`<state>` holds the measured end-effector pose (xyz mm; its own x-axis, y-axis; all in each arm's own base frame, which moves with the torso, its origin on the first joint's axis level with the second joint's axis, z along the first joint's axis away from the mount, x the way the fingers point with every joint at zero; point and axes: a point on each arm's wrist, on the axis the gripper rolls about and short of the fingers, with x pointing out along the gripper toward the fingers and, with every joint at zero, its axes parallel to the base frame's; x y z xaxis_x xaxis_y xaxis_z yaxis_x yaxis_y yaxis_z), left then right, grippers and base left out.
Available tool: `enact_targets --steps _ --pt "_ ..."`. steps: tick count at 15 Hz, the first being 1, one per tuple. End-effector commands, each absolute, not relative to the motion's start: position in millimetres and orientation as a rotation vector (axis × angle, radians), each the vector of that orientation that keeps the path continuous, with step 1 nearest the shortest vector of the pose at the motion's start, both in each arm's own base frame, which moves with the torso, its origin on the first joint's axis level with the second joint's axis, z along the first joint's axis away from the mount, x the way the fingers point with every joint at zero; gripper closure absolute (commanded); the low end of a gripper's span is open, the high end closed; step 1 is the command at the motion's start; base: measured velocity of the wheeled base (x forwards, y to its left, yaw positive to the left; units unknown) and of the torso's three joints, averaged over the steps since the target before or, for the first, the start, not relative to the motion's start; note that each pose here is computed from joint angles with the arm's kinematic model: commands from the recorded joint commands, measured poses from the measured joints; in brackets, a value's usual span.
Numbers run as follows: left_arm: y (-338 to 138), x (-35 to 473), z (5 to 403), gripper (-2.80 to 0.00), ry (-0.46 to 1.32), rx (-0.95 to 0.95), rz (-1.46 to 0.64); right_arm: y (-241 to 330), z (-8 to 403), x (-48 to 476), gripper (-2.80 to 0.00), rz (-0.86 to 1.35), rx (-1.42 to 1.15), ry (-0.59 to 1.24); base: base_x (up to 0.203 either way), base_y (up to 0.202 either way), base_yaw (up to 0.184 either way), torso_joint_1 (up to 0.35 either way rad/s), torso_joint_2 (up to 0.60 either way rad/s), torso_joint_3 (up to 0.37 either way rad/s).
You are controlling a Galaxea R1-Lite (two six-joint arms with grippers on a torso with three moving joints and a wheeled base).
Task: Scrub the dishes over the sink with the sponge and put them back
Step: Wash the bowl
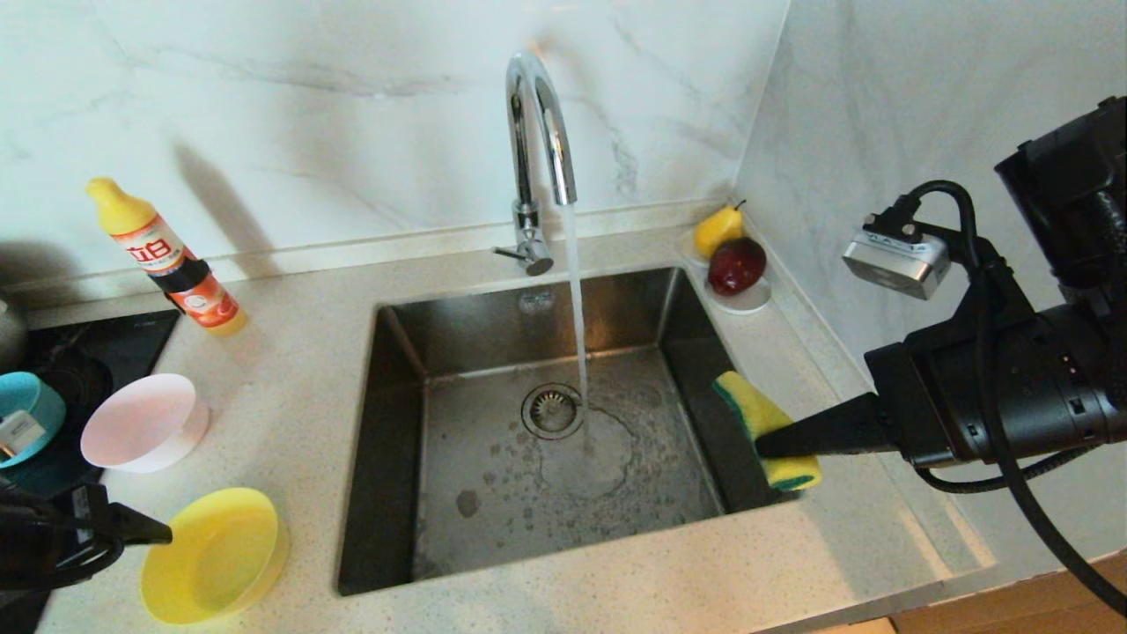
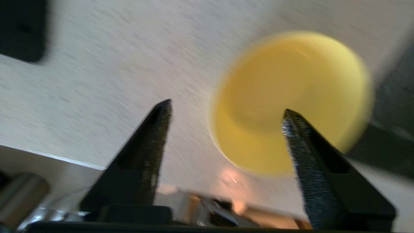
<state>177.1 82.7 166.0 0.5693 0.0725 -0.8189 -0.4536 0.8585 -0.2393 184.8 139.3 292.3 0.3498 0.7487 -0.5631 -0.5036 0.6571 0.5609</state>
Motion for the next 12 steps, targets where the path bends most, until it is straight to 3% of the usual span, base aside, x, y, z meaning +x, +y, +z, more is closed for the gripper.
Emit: enact_targets --steps 1,12 --pt "87 182 146 -2.8 0.938 -0.435 0.372 139 292 184 0.0 0.829 0.315 0.901 0.0 0.0 0.0 0.0 0.0 0.0" --pt "83 186 125 -2.8 1.013 -0.432 0.346 136 294 180 0.0 0.832 0.317 0.89 0.0 0.0 0.0 0.0 0.0 0.0"
